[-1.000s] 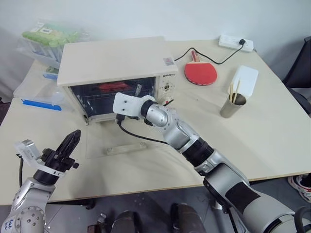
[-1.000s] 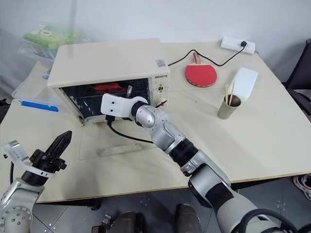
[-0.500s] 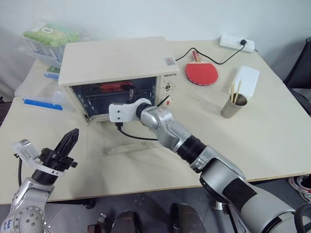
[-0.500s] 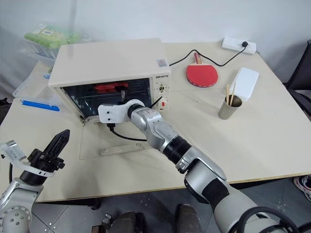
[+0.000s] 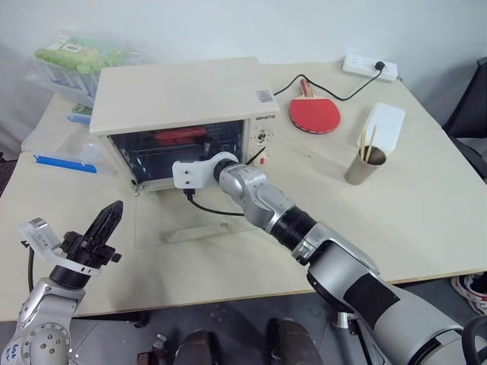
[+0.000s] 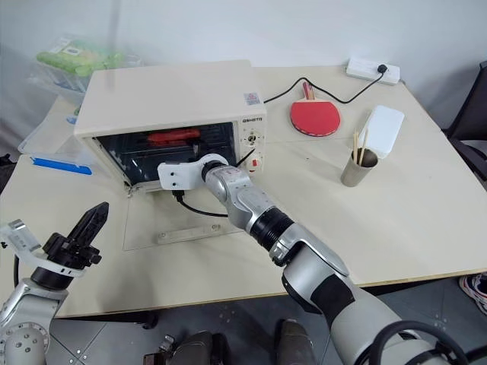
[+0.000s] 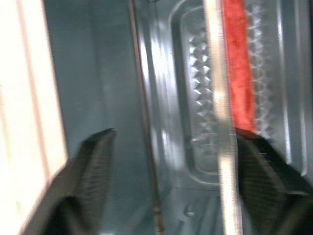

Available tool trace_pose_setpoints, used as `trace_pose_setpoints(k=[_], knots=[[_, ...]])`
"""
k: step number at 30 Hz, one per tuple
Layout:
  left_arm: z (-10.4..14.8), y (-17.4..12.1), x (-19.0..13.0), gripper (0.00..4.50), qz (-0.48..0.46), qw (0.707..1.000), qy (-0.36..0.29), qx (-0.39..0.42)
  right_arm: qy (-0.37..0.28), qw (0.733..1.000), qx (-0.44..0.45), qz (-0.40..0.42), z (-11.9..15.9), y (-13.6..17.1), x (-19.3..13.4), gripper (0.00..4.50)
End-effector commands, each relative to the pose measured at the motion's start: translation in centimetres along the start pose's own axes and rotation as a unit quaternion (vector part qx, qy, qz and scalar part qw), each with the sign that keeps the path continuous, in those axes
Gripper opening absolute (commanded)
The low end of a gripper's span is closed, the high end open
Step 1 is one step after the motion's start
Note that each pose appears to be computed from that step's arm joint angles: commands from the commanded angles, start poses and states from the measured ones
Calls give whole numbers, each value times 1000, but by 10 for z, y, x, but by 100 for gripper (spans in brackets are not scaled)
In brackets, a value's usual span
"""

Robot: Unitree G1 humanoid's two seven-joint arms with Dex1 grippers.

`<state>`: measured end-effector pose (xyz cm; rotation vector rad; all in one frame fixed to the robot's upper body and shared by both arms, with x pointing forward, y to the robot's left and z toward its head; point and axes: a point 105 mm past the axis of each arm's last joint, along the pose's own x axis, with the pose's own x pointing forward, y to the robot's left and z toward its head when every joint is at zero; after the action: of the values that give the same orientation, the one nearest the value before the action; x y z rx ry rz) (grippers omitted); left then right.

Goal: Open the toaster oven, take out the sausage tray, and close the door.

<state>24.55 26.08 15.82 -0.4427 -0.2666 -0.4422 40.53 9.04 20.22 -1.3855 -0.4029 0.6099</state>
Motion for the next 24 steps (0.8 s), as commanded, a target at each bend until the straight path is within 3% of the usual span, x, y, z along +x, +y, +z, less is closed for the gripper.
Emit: trace_pose_setpoints(k=[1, 8, 24], knots=[[9, -4, 2, 0, -11, 1000, -12, 19, -10, 1000, -4, -26, 10, -15, 1, 225], [9, -4, 3, 0, -13, 1000, -10, 17, -17, 999, -4, -49, 10, -23, -2, 4], [8, -1, 7, 0, -17, 1000, -6, 14, -53, 997, -18, -47, 15, -29, -13, 4]])
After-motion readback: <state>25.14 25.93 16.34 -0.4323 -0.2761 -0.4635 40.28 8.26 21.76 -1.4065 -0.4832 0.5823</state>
